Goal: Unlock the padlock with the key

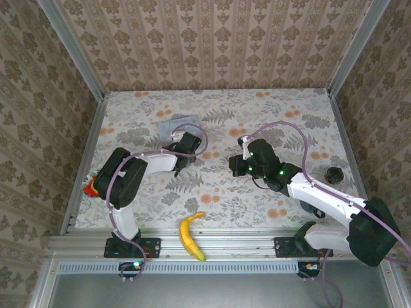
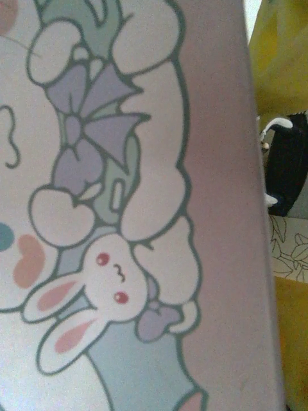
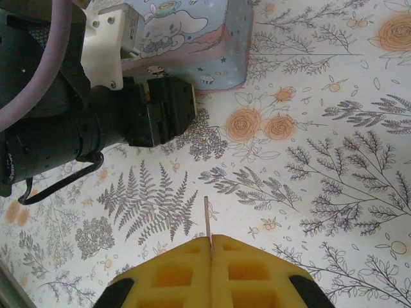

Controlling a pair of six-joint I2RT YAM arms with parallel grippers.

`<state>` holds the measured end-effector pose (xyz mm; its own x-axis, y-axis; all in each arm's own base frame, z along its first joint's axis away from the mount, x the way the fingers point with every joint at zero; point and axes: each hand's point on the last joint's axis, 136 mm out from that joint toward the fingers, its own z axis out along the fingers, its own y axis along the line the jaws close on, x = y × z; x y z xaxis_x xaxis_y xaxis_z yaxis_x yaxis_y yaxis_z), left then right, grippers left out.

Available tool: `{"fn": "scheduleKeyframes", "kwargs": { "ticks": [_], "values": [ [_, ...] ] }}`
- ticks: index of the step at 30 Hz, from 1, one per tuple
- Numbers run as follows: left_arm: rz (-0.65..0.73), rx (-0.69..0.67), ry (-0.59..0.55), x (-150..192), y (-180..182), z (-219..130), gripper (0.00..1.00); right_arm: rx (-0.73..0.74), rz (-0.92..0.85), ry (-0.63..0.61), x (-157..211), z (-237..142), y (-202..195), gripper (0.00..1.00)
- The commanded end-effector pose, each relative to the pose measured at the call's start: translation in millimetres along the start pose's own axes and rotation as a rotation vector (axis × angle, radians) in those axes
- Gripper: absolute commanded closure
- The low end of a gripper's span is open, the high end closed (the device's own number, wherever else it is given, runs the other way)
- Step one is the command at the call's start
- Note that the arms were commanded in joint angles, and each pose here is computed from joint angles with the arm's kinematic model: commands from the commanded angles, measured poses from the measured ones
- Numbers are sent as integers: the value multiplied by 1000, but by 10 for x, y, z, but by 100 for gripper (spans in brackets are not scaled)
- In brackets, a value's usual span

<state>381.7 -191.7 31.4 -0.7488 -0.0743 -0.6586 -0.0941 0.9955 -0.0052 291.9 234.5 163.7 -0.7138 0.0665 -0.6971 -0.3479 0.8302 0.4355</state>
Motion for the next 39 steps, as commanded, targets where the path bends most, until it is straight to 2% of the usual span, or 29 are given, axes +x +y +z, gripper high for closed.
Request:
{"fn": "scheduleKeyframes", "kwargs": {
  "ticks": [1, 25, 33, 35, 39],
  "values": [
    [22, 15, -7, -60, -64, 47, 36, 10, -2, -23, -65, -15, 7, 100],
    [75, -4, -86, -245, -150, 141, 54, 8, 0, -18, -43, -15, 6, 100],
    [87, -20, -78, -194, -142, 243, 56, 9, 5, -16, -17, -10, -10, 100],
    [88, -19, -72, -175, -141, 263, 63, 9, 8, -16, -14, -12, -13, 100],
    [84, -11, -75, -184, -160, 275, 64, 12, 8, -14, 2, -8, -25, 100]
  ]
}}
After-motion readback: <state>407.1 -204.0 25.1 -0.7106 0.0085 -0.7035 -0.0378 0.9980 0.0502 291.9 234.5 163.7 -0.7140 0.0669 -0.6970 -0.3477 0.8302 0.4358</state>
